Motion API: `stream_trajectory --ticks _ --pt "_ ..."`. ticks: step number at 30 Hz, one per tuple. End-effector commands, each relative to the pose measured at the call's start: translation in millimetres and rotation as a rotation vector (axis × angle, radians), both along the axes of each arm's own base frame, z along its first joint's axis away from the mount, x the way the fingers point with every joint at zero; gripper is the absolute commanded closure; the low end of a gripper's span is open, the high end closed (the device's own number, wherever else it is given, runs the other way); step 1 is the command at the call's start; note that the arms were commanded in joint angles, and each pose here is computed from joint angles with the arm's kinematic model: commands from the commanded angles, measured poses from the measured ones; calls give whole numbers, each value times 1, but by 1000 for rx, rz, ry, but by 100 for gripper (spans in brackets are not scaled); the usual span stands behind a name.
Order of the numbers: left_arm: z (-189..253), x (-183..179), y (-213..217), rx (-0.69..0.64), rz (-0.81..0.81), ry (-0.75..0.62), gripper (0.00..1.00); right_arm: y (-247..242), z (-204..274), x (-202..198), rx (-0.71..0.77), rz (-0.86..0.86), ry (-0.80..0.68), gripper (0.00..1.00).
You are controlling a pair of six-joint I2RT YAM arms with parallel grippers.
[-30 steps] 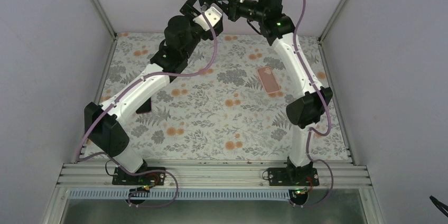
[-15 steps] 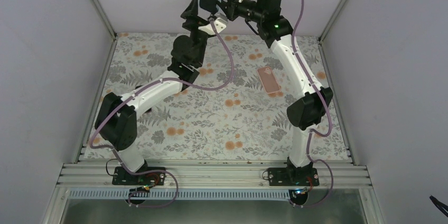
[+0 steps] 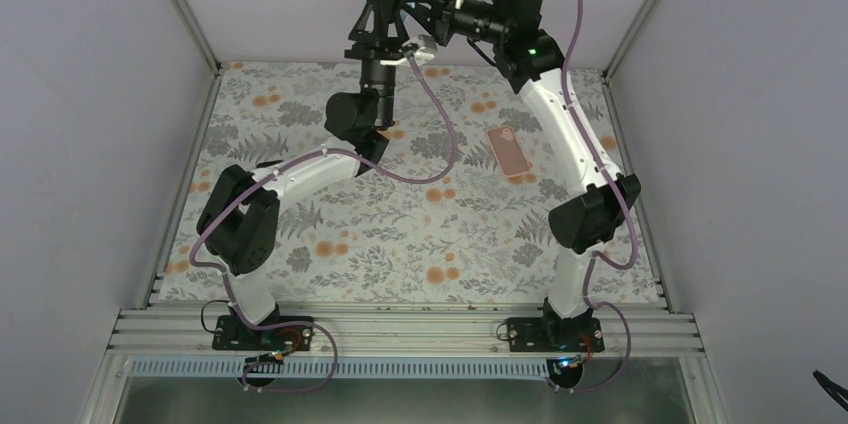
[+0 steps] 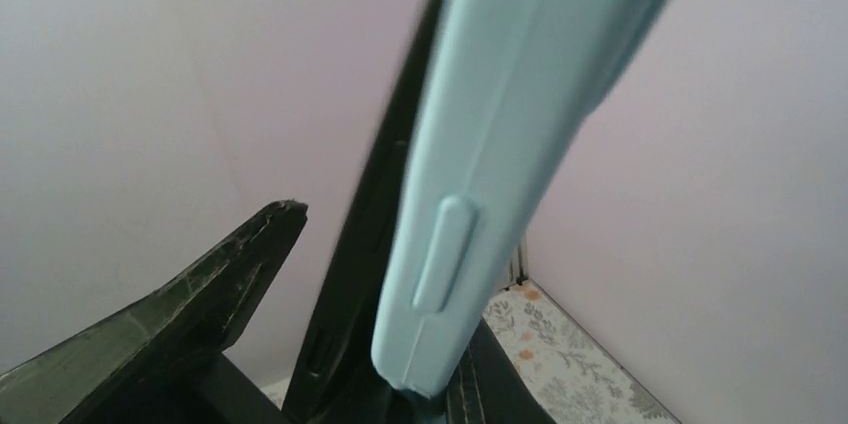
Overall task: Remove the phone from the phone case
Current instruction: Remove the phone case from the phone, then place the phone case at the center of the board, then place the phone at the center of the board.
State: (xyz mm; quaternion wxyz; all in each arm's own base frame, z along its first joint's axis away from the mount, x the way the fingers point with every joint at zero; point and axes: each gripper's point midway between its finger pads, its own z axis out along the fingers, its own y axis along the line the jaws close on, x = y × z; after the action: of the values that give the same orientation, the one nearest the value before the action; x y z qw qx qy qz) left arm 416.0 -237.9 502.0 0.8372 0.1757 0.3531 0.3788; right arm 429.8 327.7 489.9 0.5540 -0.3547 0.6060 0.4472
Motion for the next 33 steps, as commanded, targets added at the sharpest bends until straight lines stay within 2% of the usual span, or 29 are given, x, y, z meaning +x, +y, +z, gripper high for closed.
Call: stream_trajectory --ticks 1,7,11,17,21,24,28,33 --pt "57 -37 82 -248 135 -193 67 8 -50 -62 -120 313 161 97" --pt "54 -33 72 -249 48 -111 89 -1 -59 -64 -163 276 156 97" --pt "54 -40 70 -259 -5 -73 98 -22 -67 -38 -202 101 131 97" --pt "42 -39 71 -209 -47 99 98 -92 -89 30 -368 -320 50 97" --pt "14 -36 66 -111 -58 265 98 -145 -104 65 -539 -570 24 97" --pt "-22 -40 69 -54 -54 375 98 -183 -124 76 -660 -666 49 97" --pt "-76 -51 76 47 -31 484 98 -235 -152 75 -732 -733 120 97" --pt "-148 -65 85 247 43 565 98 -282 -199 53 -802 -715 233 97"
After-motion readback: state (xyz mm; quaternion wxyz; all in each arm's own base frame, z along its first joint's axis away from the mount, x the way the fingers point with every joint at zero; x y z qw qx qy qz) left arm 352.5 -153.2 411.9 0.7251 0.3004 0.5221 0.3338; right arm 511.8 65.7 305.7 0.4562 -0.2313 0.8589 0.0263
